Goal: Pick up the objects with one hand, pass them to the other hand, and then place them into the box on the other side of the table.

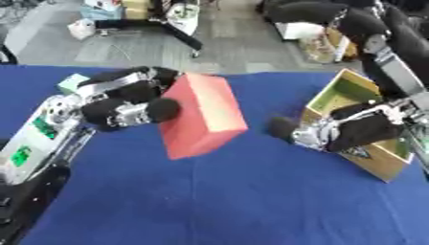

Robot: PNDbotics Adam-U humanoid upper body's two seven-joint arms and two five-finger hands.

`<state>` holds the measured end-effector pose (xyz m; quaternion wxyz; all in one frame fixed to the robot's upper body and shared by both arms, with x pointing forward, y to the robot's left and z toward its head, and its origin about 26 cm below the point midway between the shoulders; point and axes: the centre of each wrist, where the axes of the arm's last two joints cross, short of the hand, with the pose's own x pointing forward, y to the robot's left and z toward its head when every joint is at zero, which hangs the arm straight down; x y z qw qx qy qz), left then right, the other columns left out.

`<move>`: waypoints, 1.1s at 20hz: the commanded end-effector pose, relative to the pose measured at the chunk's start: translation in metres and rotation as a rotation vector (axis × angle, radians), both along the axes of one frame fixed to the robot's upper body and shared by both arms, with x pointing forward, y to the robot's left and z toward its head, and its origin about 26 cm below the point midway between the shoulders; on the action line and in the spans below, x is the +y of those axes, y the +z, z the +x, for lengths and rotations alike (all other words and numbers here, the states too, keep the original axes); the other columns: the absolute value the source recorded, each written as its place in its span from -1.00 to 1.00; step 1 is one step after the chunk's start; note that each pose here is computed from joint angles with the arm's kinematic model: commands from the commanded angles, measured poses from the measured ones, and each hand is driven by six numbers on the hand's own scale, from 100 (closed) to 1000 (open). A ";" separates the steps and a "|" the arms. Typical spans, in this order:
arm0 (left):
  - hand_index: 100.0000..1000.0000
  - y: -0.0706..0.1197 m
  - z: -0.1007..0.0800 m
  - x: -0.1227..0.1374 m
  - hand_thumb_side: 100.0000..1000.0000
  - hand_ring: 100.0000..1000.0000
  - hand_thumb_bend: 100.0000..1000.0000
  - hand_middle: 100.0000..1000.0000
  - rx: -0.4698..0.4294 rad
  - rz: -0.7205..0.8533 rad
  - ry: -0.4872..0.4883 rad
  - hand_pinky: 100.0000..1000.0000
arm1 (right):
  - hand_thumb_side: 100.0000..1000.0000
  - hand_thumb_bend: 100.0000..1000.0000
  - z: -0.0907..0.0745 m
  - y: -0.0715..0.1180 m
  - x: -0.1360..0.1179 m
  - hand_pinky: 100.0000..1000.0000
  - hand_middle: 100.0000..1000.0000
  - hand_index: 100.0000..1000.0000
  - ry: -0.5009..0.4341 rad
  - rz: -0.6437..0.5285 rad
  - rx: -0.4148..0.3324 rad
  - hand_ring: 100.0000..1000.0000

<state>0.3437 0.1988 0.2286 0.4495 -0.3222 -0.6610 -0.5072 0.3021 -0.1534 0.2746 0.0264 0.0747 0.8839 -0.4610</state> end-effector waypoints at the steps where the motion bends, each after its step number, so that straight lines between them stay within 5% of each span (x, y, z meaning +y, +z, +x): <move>1: 0.11 0.008 0.000 -0.003 -0.18 0.04 -0.58 -0.14 -0.028 0.013 -0.010 0.40 | -0.49 0.12 -0.005 0.007 0.000 0.63 0.68 0.82 0.040 -0.071 -0.017 0.64; 8: 0.11 0.010 0.002 -0.007 -0.18 0.04 -0.58 -0.14 -0.060 0.044 -0.001 0.41 | -0.50 0.19 -0.007 0.005 0.007 0.56 0.62 0.77 0.126 -0.153 0.078 0.57; 15: 0.12 0.008 0.005 -0.012 -0.19 0.06 -0.59 -0.14 -0.083 0.095 -0.015 0.41 | -0.50 0.20 -0.009 -0.002 0.014 0.45 0.53 0.67 0.189 -0.150 0.256 0.48; 22: 0.12 0.005 0.004 -0.016 -0.20 0.08 -0.59 -0.13 -0.106 0.142 -0.040 0.42 | -0.55 0.17 -0.009 0.001 0.013 0.43 0.50 0.65 0.172 -0.117 0.279 0.45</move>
